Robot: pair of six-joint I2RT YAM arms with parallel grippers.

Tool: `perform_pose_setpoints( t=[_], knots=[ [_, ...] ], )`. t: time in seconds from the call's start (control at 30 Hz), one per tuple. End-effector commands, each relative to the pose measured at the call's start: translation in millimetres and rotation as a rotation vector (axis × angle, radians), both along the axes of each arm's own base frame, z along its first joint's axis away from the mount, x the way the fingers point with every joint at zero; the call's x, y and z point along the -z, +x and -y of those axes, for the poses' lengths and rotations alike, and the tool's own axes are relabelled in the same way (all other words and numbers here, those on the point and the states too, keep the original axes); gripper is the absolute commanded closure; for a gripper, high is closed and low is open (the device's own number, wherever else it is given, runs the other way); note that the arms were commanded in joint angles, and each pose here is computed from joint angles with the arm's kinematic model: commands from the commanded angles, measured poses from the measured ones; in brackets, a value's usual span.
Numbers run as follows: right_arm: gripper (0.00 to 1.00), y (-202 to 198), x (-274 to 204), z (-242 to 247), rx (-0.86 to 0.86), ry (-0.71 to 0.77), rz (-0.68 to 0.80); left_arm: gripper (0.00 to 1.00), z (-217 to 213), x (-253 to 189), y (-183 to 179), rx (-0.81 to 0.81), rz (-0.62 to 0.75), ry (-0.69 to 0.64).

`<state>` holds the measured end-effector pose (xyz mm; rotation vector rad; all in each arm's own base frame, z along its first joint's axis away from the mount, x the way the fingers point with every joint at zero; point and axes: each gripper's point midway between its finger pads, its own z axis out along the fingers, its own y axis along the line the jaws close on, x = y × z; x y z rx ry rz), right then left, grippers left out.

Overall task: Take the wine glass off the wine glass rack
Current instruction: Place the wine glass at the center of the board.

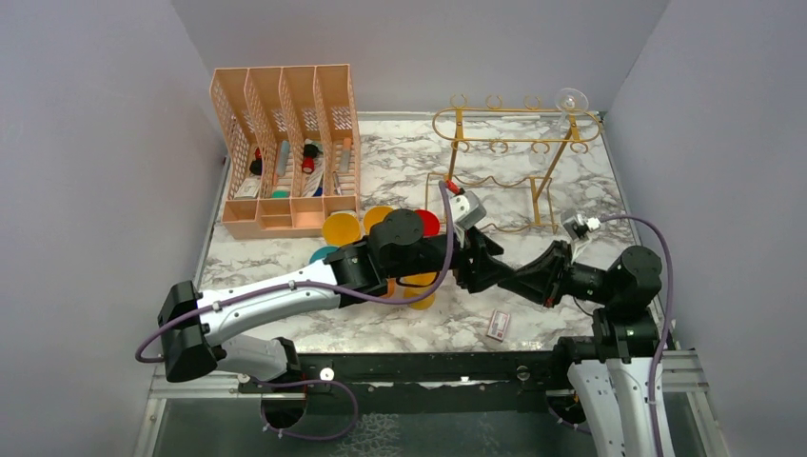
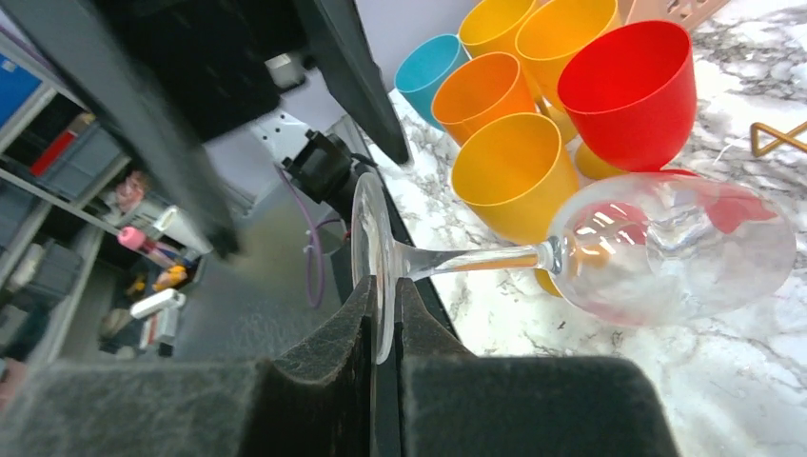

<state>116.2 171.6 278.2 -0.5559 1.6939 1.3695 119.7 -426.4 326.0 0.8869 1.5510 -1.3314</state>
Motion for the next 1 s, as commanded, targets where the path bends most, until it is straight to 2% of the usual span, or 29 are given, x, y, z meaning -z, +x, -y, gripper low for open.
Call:
perform_pose_setpoints(
  t=[0.0, 0.03, 0.1, 0.17, 0.37, 0.63, 0.77, 0.9, 0.97],
  knots=[
    [0.99, -9.9, -6.5, -1.9, -0.070, -0.036, 0.291, 0.39, -6.5, -50.5, -1.2, 0.022, 0.053, -0.090],
    [0.99, -14.2, -3.8, -2.2, -0.086, -0.043, 0.327, 0.38, -9.5, -51.2, 3.0, 0.015, 0.049, -0.081],
    [0.99, -23.3, 1.9, -2.7, -0.111, -0.051, 0.377, 0.27, -16.1, -54.0, 7.3, 0.007, 0.038, -0.068],
    [0.99, -32.9, -1.7, -3.1, -0.119, -0.050, 0.454, 0.21, -23.8, -53.4, 17.5, -0.023, 0.010, -0.059],
    [0.99, -60.8, -3.8, -3.9, -0.144, -0.059, 0.651, 0.18, -55.4, -45.6, 52.1, -0.102, -0.099, -0.074],
    [0.99, -69.2, 2.7, -4.6, -0.205, -0.079, 0.711, 0.14, -56.8, -37.1, 51.4, -0.054, -0.148, -0.032],
    [0.99, -72.2, 3.9, -4.7, -0.226, -0.084, 0.725, 0.07, -58.8, -34.1, 56.8, -0.035, -0.144, -0.011],
    [0.99, -73.3, 3.9, -4.7, -0.232, -0.086, 0.728, 0.07, -63.5, -19.7, 71.1, 0.044, -0.196, 0.039],
    [0.99, -73.5, 3.9, -4.7, -0.234, -0.086, 0.730, 0.09, -60.9, -17.7, 65.7, 0.131, -0.212, 0.045]
  ],
)
